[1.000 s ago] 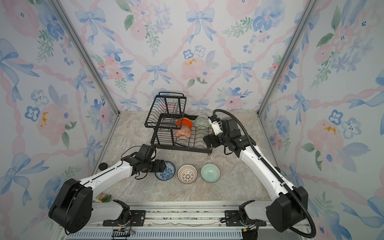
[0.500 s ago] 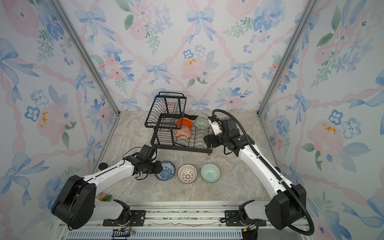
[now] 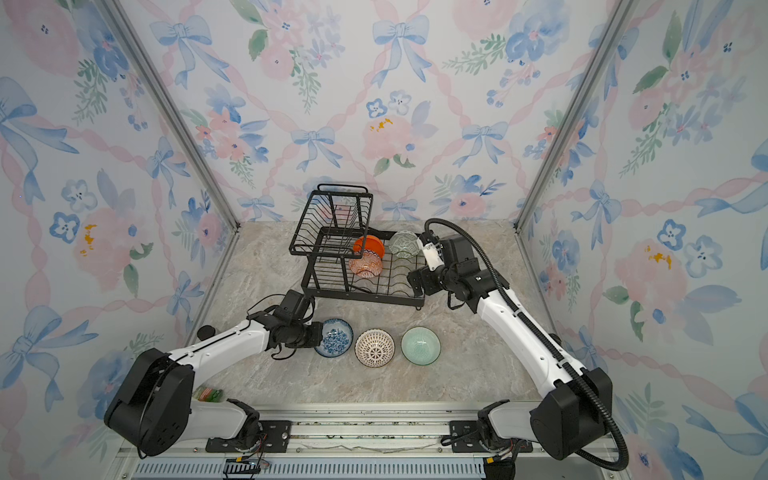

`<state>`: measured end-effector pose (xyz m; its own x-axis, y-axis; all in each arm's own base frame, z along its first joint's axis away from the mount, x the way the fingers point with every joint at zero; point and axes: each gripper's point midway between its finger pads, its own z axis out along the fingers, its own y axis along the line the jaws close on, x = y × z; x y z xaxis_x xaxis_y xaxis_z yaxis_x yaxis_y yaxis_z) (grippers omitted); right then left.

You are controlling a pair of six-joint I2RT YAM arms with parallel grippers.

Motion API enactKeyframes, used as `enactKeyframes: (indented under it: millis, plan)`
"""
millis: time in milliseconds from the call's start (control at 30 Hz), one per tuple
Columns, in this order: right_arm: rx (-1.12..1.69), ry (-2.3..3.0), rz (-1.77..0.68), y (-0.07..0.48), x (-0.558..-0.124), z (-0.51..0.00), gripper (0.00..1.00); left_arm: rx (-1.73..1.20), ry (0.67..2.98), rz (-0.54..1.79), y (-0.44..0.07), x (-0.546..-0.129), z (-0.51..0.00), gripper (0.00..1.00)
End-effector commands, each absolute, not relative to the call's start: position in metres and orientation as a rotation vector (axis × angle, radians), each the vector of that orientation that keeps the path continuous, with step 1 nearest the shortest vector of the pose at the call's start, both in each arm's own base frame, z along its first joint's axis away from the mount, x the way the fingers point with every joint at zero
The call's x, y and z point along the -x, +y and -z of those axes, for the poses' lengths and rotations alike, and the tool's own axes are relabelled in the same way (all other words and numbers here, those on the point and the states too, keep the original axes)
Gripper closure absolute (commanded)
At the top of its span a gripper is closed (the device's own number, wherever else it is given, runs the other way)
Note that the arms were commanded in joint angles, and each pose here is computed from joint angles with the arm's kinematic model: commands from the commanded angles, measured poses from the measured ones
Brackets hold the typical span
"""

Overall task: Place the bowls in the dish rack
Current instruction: 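Close the left gripper on the blue-floral bowl rim, then lift the blue-floral bowl with the left gripper and carry it toward the rack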

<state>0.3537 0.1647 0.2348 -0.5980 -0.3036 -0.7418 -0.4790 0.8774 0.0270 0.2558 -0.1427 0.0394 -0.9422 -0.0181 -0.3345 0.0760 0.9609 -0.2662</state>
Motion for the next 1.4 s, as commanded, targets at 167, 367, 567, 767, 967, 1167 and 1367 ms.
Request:
enactKeyframes:
  millis: [167,367,567,767,967,1167,1367]
  plan:
    - [0.551,2.293,-0.265,0.159,-0.354,-0.226,0.03,-0.076,2.755,0.360,-0.138,-0.257,-0.041,1.00]
    - [0.551,2.292,-0.266,0.159,-0.354,-0.227,0.03,-0.116,2.729,0.368,-0.141,-0.258,-0.047,1.00]
    - [0.554,2.295,-0.270,0.160,-0.353,-0.227,0.03,-0.132,2.669,0.383,-0.144,-0.263,-0.064,1.00]
    - [0.559,2.300,-0.276,0.162,-0.353,-0.225,0.03,-0.130,2.555,0.346,-0.142,-0.271,-0.094,1.00]
    - [0.559,2.297,-0.282,0.162,-0.353,-0.227,0.03,-0.170,2.459,0.344,-0.148,-0.278,-0.126,1.00]
    - [0.562,2.291,-0.292,0.163,-0.352,-0.231,0.03,-0.248,2.332,0.290,-0.161,-0.291,-0.171,1.00]
    - [0.556,2.278,-0.307,0.164,-0.350,-0.236,0.03,-0.311,2.223,0.280,-0.181,-0.304,-0.216,1.00]
